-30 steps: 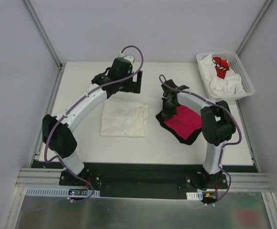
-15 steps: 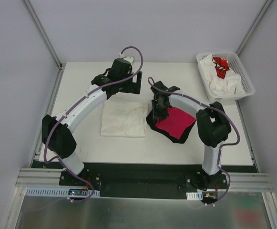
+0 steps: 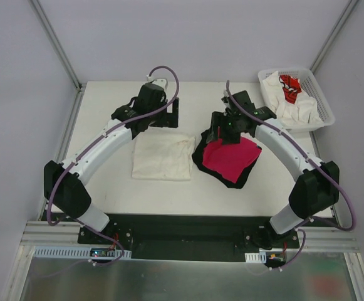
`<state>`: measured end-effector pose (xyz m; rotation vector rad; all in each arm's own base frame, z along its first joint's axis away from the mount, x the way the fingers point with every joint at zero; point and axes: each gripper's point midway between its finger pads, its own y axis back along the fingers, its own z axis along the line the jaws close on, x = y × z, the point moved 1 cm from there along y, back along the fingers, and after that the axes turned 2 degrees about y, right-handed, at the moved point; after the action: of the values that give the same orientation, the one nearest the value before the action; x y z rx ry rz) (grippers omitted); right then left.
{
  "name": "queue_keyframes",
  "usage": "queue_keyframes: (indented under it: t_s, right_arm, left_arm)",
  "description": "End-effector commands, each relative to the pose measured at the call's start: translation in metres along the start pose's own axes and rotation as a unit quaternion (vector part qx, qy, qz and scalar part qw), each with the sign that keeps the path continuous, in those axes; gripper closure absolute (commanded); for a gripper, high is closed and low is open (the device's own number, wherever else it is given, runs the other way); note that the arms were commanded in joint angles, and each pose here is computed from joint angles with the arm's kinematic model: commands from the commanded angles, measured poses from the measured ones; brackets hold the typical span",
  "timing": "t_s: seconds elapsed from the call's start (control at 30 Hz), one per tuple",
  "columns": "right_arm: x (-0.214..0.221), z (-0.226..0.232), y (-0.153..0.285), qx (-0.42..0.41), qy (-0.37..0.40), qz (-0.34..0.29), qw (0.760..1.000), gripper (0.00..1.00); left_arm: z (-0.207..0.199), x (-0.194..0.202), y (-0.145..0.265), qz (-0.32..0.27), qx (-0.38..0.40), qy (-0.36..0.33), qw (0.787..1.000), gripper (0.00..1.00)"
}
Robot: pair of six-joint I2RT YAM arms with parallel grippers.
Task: Fold and stack the t-shirts
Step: Put the neatly folded tshirt into the corner of the board with both arms
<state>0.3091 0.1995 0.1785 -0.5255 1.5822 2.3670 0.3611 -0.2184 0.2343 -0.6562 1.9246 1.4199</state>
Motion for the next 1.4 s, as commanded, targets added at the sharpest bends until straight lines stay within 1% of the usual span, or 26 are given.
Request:
queue_keyframes:
  t_s: [0.0,0.03,0.07,0.1,0.13,0.27,0.3,0.33,0.37,0.43,0.53,0.6,0.7,0.73,0.77,0.83,0.97,1.03,1.17,1.3,1.37]
  right_arm:
    - [0.027,0.043,-0.008,-0.084,0.030,0.033,0.996,0.34]
    - [0.035,0.053,-0.009,-0.099,0.035,0.043,0.994,0.35]
    - [0.038,0.059,-0.013,-0.108,0.038,0.040,0.993,0.36]
    - [0.047,0.058,-0.018,-0.108,0.035,0.050,0.992,0.36]
    - [0.054,0.060,-0.021,-0.109,0.038,0.055,0.992,0.36]
    - [0.061,0.059,-0.035,-0.115,0.041,0.051,0.991,0.36]
    - [0.063,0.056,-0.040,-0.113,0.043,0.053,0.991,0.36]
    - [0.065,0.053,-0.048,-0.108,0.044,0.061,0.991,0.36]
    - [0.068,0.053,-0.053,-0.109,0.047,0.064,0.991,0.36]
    - [0.068,0.053,-0.065,-0.115,0.049,0.065,0.990,0.36]
    - [0.072,0.050,-0.079,-0.114,0.050,0.074,0.989,0.36]
    - [0.077,0.053,-0.092,-0.123,0.048,0.092,0.987,0.36]
    - [0.082,0.052,-0.110,-0.126,0.047,0.108,0.985,0.37]
    - [0.081,0.053,-0.114,-0.130,0.048,0.106,0.985,0.37]
    - [0.082,0.054,-0.118,-0.132,0.049,0.108,0.984,0.37]
    - [0.082,0.055,-0.125,-0.138,0.046,0.110,0.983,0.37]
    - [0.084,0.052,-0.134,-0.136,0.049,0.115,0.983,0.37]
    - [0.084,0.051,-0.138,-0.134,0.052,0.119,0.982,0.37]
    - [0.081,0.059,-0.142,-0.151,0.049,0.122,0.980,0.38]
    - [0.074,0.067,-0.146,-0.160,0.044,0.121,0.979,0.38]
    - [0.074,0.068,-0.147,-0.160,0.043,0.123,0.979,0.38]
  left_arm:
    - [0.025,-0.014,0.010,-0.033,-0.028,0.062,0.997,0.01]
    - [0.027,-0.017,0.016,-0.038,-0.019,0.090,0.995,0.01]
    - [0.033,-0.012,0.014,-0.036,-0.015,0.109,0.993,0.01]
    - [0.046,-0.014,0.014,-0.042,-0.018,0.134,0.990,0.01]
    - [0.049,-0.004,0.017,-0.037,-0.008,0.160,0.986,0.01]
    - [0.074,0.003,0.022,-0.057,-0.019,0.210,0.976,0.01]
    - [0.075,0.002,0.022,-0.063,-0.010,0.220,0.973,0.01]
    - [0.085,0.008,0.021,-0.066,-0.010,0.241,0.968,0.01]
    - [0.077,0.013,0.020,-0.053,0.025,0.252,0.966,0.01]
    - [0.079,0.022,0.014,-0.051,0.046,0.279,0.958,0.01]
    - [0.079,0.035,0.004,-0.030,0.068,0.294,0.953,0.01]
    - [0.073,0.040,0.002,-0.020,0.089,0.293,0.952,0.01]
    - [0.072,0.048,-0.006,-0.022,0.114,0.304,0.945,0.01]
    - [0.074,0.059,-0.010,-0.009,0.118,0.320,0.940,0.01]
    - [0.074,0.059,-0.012,-0.016,0.127,0.324,0.937,0.01]
    - [0.082,0.071,-0.016,-0.009,0.121,0.344,0.931,0.01]
    - [0.090,0.082,-0.018,-0.012,0.107,0.353,0.929,0.01]
    - [0.095,0.084,-0.013,-0.026,0.095,0.361,0.927,0.01]
    - [0.110,0.077,0.005,-0.083,0.060,0.353,0.930,0.01]
    - [0.115,0.072,0.027,-0.103,0.039,0.340,0.934,0.01]
    - [0.117,0.074,0.032,-0.100,0.030,0.336,0.936,0.01]
